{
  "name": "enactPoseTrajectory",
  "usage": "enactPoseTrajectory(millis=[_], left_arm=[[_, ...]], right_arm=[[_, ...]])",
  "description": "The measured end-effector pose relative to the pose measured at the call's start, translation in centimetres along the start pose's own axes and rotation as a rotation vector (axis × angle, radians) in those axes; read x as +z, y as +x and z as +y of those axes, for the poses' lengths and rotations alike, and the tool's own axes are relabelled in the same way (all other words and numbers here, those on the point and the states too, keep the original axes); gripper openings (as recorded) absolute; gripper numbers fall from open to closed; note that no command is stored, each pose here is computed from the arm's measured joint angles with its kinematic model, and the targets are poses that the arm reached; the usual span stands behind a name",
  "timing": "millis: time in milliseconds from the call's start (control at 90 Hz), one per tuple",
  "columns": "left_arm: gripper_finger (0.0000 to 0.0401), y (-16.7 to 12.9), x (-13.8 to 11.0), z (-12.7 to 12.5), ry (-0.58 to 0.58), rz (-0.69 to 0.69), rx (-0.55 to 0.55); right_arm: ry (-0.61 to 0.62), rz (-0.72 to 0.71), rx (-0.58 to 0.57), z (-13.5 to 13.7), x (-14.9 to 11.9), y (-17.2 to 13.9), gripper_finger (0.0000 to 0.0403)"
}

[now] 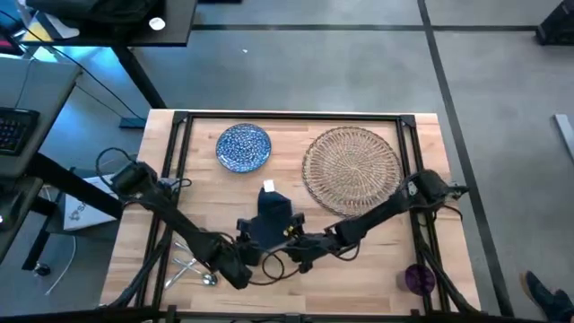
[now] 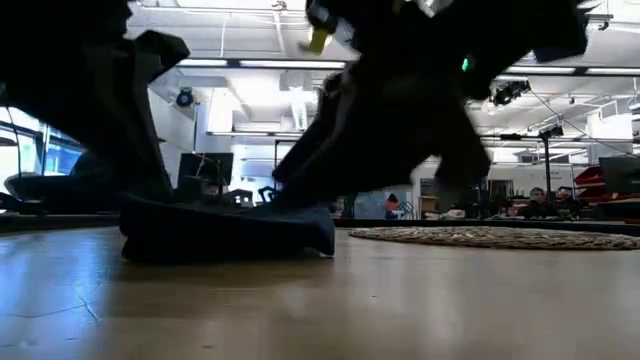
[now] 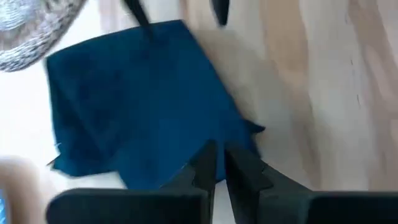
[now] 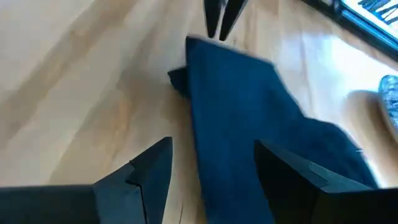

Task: Set table place
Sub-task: Fold the blue table napkin

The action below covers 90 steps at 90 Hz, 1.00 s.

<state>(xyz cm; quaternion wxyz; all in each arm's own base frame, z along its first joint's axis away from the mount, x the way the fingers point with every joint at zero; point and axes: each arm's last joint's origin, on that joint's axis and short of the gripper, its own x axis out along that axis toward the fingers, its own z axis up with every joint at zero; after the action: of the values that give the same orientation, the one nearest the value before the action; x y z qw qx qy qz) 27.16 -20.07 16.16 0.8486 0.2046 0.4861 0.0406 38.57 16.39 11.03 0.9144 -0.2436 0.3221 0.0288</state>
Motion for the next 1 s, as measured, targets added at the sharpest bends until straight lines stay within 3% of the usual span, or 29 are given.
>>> enactPoseTrajectory(millis=[289,444,644,833,1000], left_arm=[[0.0074,-0.6,0.0,0.0,-0.008,-0.017,0.013],[0.0076,-0.9,-0.2,-0.5,0.009,-0.022,0.005],[0.0076,-1.9,-0.7,-0.7,0.001,0.000,0.016],[0.0083,-3.6,-1.5,0.2,-0.025,0.046,0.081],[0.0117,-4.2,-1.5,0.2,-0.071,0.032,0.079]], right_arm=[[-0.087,0.040,-0.158,0.4,0.4,3.4,0.0174],[-0.087,0.054,-0.169,-0.6,0.3,3.9,0.0115],[-0.084,0.073,-0.167,-1.7,0.0,4.2,0.0011],[-0.051,0.114,-0.108,-2.3,1.4,4.0,0.0001],[0.034,0.161,-0.079,-3.8,4.1,3.3,0.0000]])
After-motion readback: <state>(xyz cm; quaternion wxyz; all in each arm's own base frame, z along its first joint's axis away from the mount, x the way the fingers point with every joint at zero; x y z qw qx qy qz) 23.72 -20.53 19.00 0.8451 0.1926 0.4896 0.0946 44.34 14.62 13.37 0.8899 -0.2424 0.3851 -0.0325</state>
